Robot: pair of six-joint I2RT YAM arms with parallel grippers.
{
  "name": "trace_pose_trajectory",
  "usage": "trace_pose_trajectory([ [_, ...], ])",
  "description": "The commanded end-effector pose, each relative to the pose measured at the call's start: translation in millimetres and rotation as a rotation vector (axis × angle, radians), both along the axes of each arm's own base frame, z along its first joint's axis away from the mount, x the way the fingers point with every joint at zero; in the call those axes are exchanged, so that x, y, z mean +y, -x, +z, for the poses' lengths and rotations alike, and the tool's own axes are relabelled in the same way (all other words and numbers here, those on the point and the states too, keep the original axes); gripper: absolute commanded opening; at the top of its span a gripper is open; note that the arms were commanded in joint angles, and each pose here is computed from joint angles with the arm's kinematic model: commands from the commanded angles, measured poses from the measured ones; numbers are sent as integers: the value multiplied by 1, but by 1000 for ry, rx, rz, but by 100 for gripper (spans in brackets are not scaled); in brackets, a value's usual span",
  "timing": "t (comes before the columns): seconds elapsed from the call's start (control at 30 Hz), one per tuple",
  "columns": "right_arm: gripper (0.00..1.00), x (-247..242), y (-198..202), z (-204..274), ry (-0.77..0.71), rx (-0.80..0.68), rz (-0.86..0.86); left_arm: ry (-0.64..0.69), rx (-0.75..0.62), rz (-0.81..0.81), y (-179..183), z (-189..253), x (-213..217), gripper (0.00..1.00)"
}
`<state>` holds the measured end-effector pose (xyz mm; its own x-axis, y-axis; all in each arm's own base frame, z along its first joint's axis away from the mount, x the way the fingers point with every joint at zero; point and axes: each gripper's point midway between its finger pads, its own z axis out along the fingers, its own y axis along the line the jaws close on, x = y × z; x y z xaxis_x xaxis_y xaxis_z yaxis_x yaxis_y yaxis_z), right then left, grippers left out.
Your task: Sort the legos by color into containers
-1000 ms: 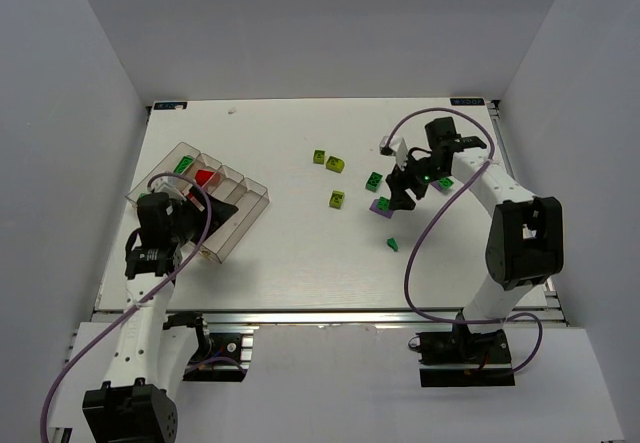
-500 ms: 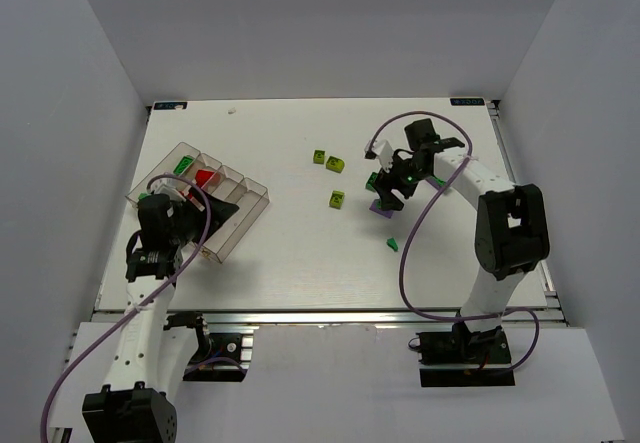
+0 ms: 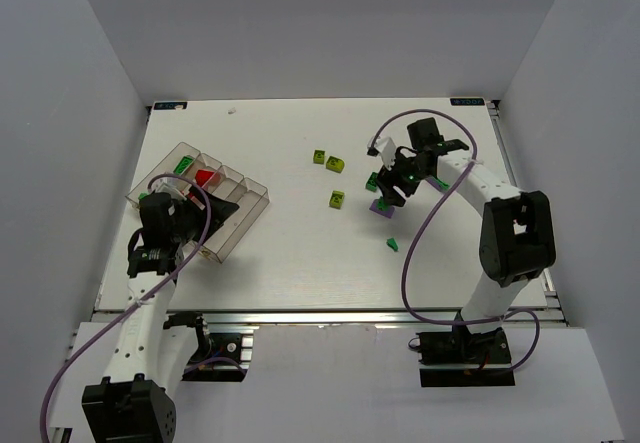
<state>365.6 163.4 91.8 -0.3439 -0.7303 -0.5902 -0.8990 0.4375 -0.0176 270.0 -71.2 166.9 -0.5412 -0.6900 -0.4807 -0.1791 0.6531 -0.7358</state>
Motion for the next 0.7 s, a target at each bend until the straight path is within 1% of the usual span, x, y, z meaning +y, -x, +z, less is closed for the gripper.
trace_pose_trajectory([
  [0.0,73,5,-10,3,10,-26,-5,-5,-44,4,-6,13,1,78],
  [0.23,72,7,-18,-6,38,-23,-11,-1,-53,12,-5,19,1,78],
  [0.4,72,11,-19,-11,49,-11,0,1,-68,12,-6,26,1,73],
  [0.67,72,16,-18,-11,45,-12,9,-2,-65,21,-5,28,2,73],
])
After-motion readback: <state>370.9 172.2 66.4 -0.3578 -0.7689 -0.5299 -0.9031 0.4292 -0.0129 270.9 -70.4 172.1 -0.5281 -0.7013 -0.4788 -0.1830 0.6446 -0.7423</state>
